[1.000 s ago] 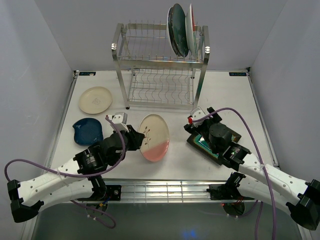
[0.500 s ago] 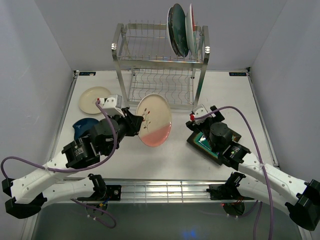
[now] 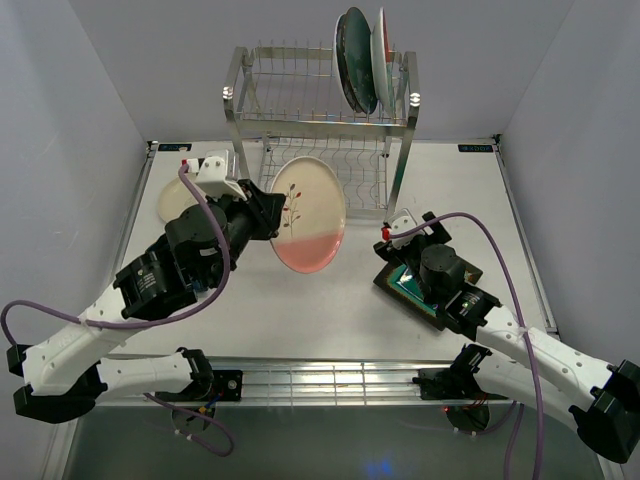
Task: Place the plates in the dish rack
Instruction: Insert the plate into the dish rack.
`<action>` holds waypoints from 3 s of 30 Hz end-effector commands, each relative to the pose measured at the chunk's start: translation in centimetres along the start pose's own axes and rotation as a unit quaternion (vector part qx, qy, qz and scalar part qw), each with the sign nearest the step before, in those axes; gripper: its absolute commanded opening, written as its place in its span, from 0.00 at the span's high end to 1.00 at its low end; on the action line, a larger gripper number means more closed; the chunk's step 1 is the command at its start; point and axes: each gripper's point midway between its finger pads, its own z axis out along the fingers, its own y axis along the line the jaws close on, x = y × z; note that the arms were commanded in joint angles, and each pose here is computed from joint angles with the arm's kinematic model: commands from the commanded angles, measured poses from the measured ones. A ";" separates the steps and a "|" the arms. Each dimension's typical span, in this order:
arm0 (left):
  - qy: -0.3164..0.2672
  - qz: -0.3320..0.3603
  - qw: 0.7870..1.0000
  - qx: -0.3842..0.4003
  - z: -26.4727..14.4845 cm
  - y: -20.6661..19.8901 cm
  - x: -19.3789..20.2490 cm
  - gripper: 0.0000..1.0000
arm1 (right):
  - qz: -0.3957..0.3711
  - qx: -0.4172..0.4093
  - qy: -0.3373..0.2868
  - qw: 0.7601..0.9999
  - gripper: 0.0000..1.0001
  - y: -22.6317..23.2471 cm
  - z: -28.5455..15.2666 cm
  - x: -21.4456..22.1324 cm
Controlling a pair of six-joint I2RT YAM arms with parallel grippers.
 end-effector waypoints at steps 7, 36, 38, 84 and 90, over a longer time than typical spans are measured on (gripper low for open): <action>-0.133 -0.035 0.990 -0.015 0.6 -3.3 -11.1 1.00 | 0.018 0.022 -0.017 0.999 0.08 -1.0 0.2 -1.0; -0.222 0.046 0.967 -0.117 5.8 -3.0 -22.0 1.00 | 0.030 0.022 -0.025 0.999 0.08 -1.4 -0.1 -1.2; -0.215 0.028 0.970 -0.107 6.7 -2.3 -21.9 1.00 | 0.030 0.023 -0.024 0.999 0.08 -1.5 0.0 -1.1; -0.246 -0.045 0.968 -0.030 13.1 0.3 -24.5 1.00 | 0.025 0.023 -0.016 0.999 0.08 -1.5 0.3 -0.5; -0.247 -0.061 0.967 -0.024 13.7 0.2 -24.3 1.00 | 0.024 0.025 -0.015 0.999 0.08 -1.6 0.3 -0.5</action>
